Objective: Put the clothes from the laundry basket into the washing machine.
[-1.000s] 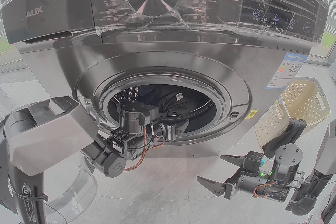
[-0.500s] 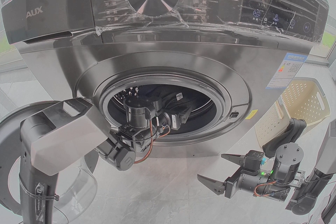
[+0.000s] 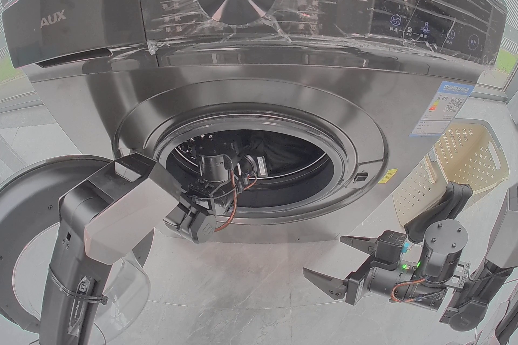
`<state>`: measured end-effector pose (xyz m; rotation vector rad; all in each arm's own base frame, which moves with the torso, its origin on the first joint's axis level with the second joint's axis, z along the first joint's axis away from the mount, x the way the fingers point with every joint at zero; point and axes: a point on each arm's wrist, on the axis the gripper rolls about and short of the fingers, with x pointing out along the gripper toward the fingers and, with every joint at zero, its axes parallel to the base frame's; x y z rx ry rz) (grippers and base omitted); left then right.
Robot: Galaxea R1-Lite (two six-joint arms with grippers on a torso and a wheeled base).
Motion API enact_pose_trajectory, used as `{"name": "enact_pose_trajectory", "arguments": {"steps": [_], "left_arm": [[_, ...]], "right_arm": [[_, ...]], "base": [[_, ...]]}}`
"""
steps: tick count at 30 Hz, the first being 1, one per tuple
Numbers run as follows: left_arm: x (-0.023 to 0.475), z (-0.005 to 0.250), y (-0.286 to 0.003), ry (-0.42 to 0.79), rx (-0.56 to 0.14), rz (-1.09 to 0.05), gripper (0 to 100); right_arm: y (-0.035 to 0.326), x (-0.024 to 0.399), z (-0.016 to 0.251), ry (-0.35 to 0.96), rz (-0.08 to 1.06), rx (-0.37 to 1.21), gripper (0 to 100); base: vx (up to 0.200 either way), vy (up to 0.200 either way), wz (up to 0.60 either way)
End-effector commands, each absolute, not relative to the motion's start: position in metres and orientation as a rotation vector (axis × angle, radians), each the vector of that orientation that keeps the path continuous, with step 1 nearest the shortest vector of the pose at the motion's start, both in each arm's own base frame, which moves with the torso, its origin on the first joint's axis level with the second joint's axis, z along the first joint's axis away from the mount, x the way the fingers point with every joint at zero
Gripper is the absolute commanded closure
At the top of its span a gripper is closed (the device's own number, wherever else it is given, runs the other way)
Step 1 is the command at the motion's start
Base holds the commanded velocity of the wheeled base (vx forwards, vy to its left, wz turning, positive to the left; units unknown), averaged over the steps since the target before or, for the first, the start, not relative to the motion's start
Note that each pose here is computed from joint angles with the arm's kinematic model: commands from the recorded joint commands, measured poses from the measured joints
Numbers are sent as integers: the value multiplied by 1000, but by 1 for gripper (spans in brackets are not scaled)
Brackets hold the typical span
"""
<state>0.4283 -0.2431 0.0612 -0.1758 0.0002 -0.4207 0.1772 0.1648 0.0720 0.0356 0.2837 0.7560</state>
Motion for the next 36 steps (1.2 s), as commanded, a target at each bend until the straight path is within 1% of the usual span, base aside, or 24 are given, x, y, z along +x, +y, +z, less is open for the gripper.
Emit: {"name": "enact_pose_trajectory", "arguments": {"steps": [1, 3, 4, 8, 12, 13, 16, 20, 24, 26, 32, 33, 34, 35, 36], "left_arm": [[453, 68, -239, -113, -216, -350, 100], [456, 69, -238, -133, -222, -341, 100], [461, 74, -235, -172, -237, -316, 100], [468, 78, -232, -219, -255, -291, 100], [469, 74, -232, -216, -254, -276, 100], [468, 73, -233, -209, -252, -279, 0], [464, 71, -235, -194, -248, -287, 0], [457, 73, -238, -170, -267, -299, 0], [436, 74, -240, -110, -249, -324, 0], [420, 74, -243, -78, -221, -335, 0], [362, 86, -243, -12, -153, -412, 0], [362, 86, -243, -12, -153, -412, 0], [340, 89, -240, 8, -131, -452, 0], [330, 90, -240, 14, -127, -476, 0], [330, 90, -240, 14, -127, -476, 0]], "right_arm": [[167, 176, 71, 288, 765, 35, 0], [167, 176, 71, 288, 765, 35, 0], [167, 176, 71, 288, 767, 35, 0], [168, 176, 71, 285, 769, 36, 0], [168, 177, 71, 288, 767, 35, 0], [168, 177, 71, 289, 767, 36, 0], [167, 176, 71, 290, 766, 36, 0], [167, 176, 70, 292, 766, 35, 0], [167, 176, 70, 293, 765, 35, 0], [166, 176, 70, 296, 763, 34, 0], [159, 172, 65, 330, 750, 24, 0], [159, 172, 65, 330, 750, 24, 0], [157, 168, 66, 331, 753, 21, 0], [156, 167, 68, 324, 755, 25, 0], [156, 167, 68, 324, 755, 25, 0]], "base": [[0, 0, 0], [0, 0, 0], [0, 0, 0], [0, 0, 0], [0, 0, 0], [0, 0, 0], [0, 0, 0], [0, 0, 0], [0, 0, 0], [0, 0, 0], [0, 0, 0], [0, 0, 0], [0, 0, 0], [0, 0, 0], [0, 0, 0]]}}
